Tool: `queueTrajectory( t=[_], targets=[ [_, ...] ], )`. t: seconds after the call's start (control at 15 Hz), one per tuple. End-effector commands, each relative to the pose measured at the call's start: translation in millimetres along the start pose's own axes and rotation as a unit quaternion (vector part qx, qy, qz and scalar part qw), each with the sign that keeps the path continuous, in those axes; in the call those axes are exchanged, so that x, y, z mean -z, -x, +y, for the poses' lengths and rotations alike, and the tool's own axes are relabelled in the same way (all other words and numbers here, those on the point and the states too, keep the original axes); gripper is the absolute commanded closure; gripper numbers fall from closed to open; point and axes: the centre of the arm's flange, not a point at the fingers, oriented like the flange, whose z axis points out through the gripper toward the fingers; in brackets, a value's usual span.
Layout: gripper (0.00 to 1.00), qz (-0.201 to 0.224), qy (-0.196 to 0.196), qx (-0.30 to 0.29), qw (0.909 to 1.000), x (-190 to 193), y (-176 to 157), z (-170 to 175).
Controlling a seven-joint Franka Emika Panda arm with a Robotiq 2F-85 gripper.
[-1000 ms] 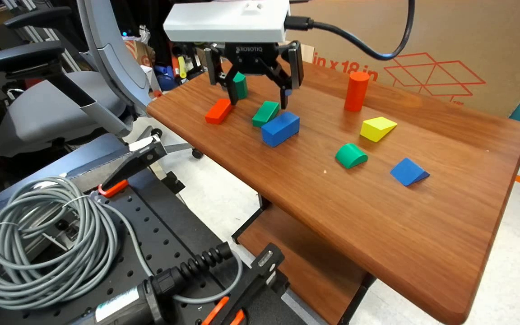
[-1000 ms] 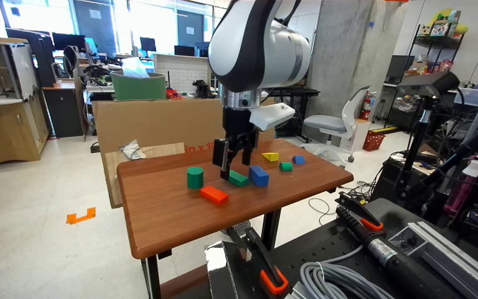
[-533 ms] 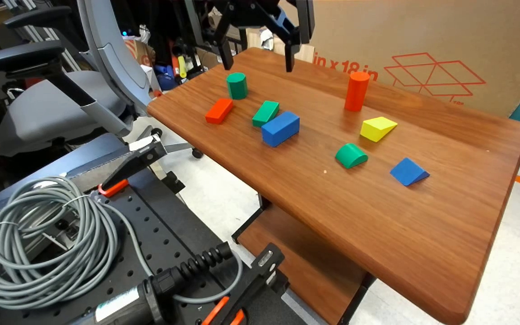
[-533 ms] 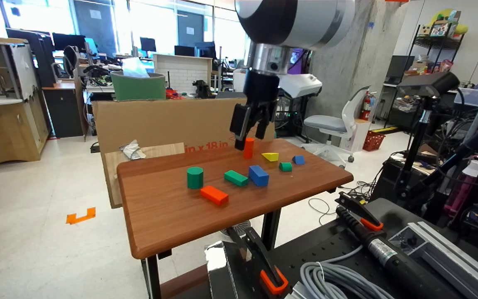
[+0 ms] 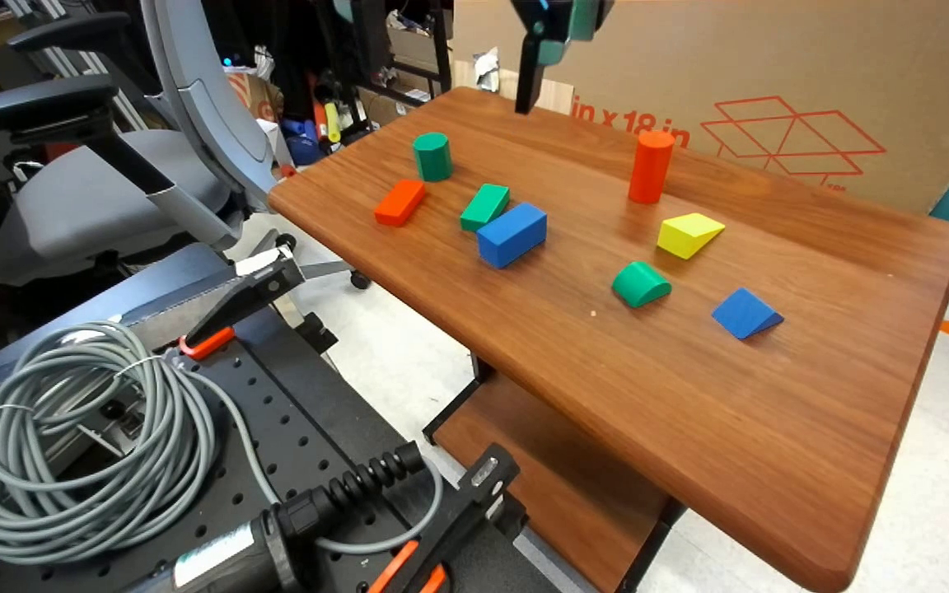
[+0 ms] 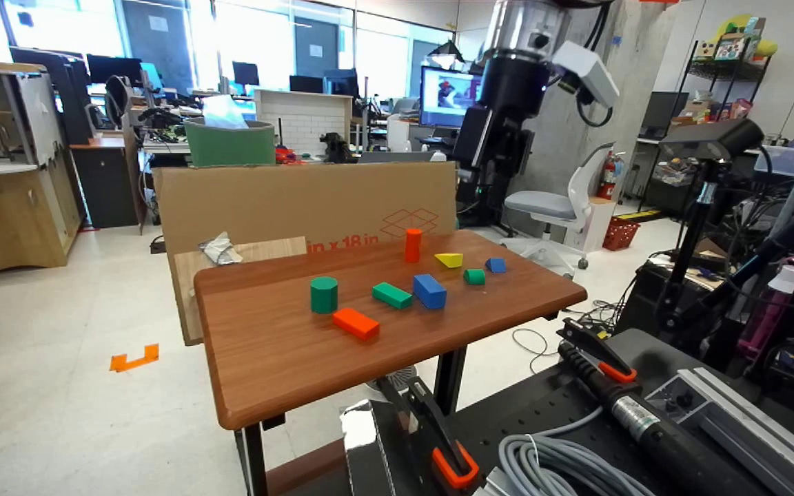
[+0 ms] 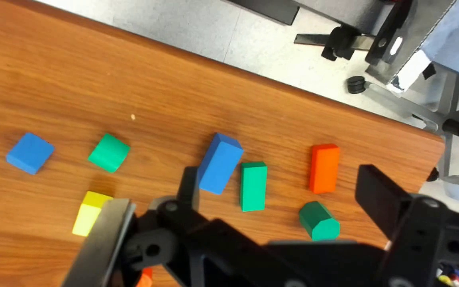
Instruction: Remove the green rectangular block from the blue rectangular block
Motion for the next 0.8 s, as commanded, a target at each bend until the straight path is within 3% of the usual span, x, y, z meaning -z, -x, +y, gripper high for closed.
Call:
queueTrajectory(
  t=[0.0,0.27,0.53,0.67,0.73],
  targets=[
    [0.0,-0.001,0.01,-0.047,0.9989,35,1,10],
    [0.0,0.009,0.053,-0.086,0.9948,44,-1,9],
    [0.0,-0.035,0.082,-0.077,0.993,41,1,10],
    [0.0,-0.083,0.08,-0.053,0.9919,36,4,18],
    [0.0,-0.047,0.076,-0.069,0.9936,31,5,13]
  ],
)
